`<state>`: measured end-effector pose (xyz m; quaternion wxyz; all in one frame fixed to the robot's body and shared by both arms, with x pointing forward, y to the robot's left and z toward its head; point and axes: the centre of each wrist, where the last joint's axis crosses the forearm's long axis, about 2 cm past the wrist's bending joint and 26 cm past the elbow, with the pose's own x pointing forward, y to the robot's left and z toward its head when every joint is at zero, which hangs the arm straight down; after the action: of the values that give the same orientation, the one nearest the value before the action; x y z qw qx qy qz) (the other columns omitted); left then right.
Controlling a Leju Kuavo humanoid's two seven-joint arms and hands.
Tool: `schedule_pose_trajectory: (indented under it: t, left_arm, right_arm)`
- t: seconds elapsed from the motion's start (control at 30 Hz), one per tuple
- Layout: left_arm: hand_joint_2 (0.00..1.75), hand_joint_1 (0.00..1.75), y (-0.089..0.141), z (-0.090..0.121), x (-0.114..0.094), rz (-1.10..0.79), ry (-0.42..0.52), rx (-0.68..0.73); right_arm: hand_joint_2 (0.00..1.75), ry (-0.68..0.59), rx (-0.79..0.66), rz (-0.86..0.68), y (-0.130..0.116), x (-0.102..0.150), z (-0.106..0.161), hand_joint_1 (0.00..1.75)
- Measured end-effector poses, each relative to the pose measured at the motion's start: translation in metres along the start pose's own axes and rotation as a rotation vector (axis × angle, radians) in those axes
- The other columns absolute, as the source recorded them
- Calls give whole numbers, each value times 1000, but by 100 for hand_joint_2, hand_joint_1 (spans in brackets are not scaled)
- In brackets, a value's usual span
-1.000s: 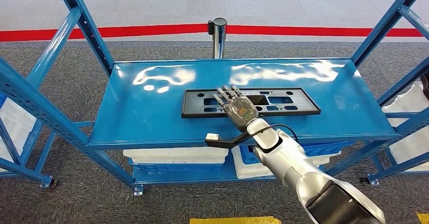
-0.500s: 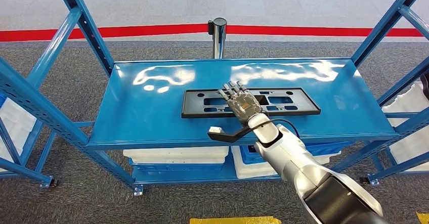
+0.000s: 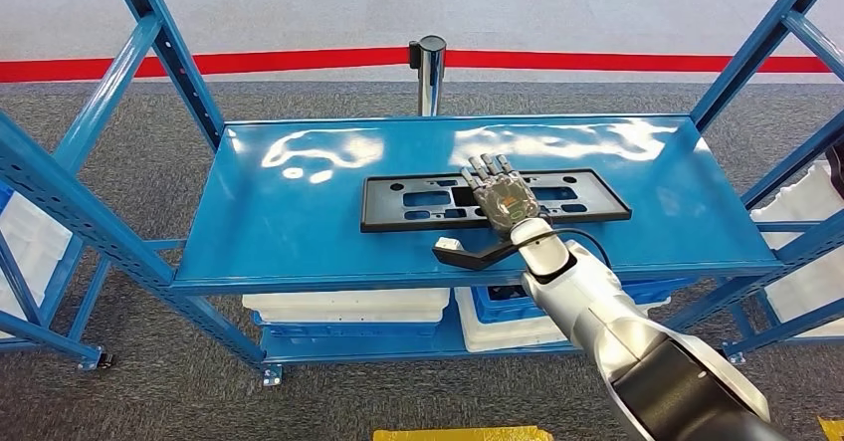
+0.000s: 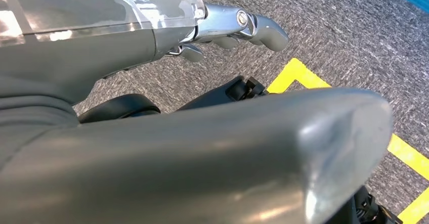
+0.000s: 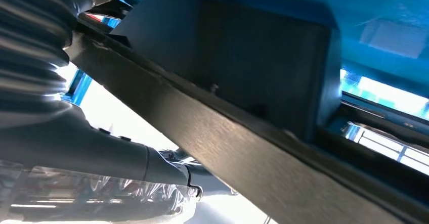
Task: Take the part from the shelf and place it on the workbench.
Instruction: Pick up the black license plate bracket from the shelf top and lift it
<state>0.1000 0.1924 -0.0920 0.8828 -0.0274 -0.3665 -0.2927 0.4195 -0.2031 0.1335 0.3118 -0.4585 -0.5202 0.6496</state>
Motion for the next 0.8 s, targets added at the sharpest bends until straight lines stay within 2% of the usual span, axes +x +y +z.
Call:
schedule_pose_trajectory:
  t: [0.13, 0.27, 0.8]
  left_arm:
    - [0, 0, 0, 0, 0, 0, 0, 0]
    - [0, 0, 0, 0, 0, 0, 0, 0]
    - [0, 0, 0, 0, 1, 4, -1, 7]
  right_arm:
    - [175, 4, 2, 2, 1, -2, 1, 0]
    - [175, 9, 4, 5, 2, -2, 1, 174]
    - [175, 21, 42, -1, 12, -4, 7, 175]
